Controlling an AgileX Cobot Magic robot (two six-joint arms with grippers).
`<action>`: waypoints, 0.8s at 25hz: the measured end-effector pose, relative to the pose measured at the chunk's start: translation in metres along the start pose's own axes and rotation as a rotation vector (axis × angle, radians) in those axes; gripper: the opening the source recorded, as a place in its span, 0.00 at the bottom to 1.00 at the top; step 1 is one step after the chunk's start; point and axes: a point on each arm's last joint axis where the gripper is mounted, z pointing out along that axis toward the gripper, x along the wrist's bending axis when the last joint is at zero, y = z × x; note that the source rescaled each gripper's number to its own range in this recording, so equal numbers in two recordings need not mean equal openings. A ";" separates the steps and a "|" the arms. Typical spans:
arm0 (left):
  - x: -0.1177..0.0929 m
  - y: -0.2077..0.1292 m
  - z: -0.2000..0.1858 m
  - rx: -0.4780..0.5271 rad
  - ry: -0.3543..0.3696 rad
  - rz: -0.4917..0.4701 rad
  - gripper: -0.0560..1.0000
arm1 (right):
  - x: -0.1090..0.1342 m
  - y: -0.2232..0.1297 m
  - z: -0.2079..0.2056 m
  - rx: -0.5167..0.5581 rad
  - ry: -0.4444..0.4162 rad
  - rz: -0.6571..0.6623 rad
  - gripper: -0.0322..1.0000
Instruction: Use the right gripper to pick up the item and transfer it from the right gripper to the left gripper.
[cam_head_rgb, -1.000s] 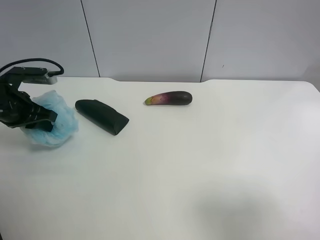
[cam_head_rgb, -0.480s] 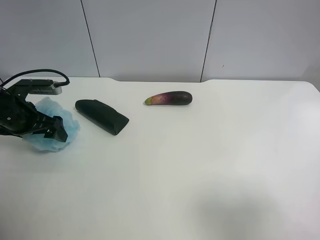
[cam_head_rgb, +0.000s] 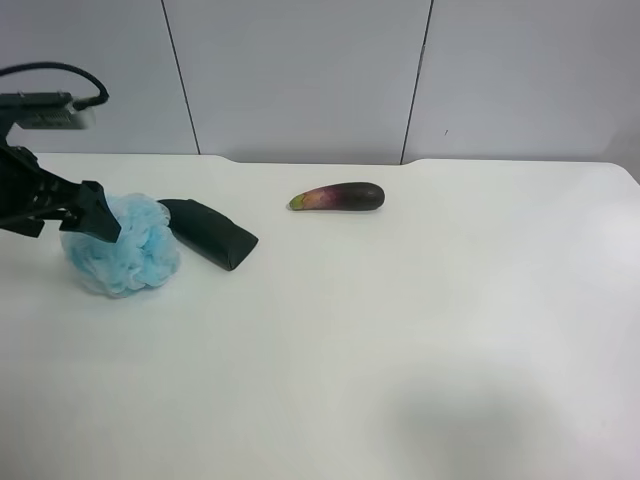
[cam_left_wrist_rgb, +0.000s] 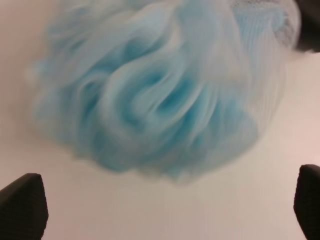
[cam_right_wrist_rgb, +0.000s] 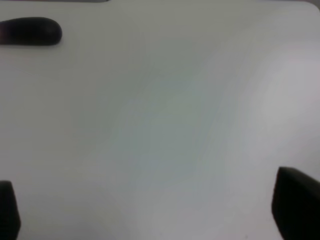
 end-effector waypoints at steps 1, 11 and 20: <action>-0.002 0.001 -0.010 -0.012 -0.001 0.009 0.99 | 0.000 0.000 0.000 0.000 0.000 0.000 1.00; -0.023 -0.022 -0.094 -0.114 -0.019 0.034 0.99 | 0.000 0.000 0.000 0.000 0.000 0.000 1.00; -0.047 -0.079 -0.174 -0.314 -0.015 0.039 1.00 | 0.000 0.000 0.000 0.000 0.000 0.000 1.00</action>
